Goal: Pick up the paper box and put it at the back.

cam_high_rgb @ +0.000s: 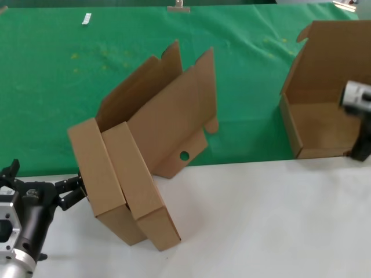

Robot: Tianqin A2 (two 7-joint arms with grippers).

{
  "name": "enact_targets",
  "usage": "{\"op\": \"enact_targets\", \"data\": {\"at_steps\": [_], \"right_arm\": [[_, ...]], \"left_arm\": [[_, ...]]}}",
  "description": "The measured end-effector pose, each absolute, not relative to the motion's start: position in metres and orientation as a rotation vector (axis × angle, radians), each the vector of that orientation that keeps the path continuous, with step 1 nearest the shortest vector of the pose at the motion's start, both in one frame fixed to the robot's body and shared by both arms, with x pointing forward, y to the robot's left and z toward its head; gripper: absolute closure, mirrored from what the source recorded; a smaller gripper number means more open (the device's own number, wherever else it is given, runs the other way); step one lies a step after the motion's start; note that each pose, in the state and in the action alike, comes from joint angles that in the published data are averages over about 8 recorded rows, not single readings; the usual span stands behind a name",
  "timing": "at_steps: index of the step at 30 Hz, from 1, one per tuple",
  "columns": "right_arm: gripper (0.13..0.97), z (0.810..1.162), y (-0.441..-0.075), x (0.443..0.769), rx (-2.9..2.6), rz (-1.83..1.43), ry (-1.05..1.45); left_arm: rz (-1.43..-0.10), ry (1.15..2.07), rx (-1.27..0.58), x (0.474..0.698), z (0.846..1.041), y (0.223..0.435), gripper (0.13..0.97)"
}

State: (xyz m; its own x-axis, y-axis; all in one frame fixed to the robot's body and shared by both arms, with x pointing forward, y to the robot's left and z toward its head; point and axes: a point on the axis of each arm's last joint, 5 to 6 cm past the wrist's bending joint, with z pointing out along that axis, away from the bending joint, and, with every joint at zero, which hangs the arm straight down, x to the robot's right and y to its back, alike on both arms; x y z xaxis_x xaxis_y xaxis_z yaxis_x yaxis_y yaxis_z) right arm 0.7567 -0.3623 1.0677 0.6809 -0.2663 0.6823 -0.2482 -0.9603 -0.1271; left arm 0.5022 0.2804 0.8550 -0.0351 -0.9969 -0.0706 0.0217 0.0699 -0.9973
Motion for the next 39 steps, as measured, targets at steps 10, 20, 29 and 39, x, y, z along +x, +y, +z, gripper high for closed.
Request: {"op": "enact_targets", "data": {"at_steps": [10, 20, 29, 39], "right_arm": [[0.238, 1.173, -0.382, 0.741, -2.787, -1.108, 0.412], [0.144, 1.190, -0.378, 0.718, -2.477, -0.855, 0.287], [0.135, 1.115, -0.368, 0.706, -1.815, -0.742, 0.364], [0.130, 1.024, -0.353, 0.692, -1.348, -0.720, 0.460]], "left_arm": [[-1.193, 1.253, -1.125, 0.502, 0.855, 0.280, 0.132], [-1.193, 1.253, -1.125, 0.502, 0.855, 0.280, 0.132], [-1.193, 1.253, -1.125, 0.502, 0.855, 0.280, 0.132], [-1.193, 1.253, -1.125, 0.502, 0.855, 0.280, 0.132]]}}
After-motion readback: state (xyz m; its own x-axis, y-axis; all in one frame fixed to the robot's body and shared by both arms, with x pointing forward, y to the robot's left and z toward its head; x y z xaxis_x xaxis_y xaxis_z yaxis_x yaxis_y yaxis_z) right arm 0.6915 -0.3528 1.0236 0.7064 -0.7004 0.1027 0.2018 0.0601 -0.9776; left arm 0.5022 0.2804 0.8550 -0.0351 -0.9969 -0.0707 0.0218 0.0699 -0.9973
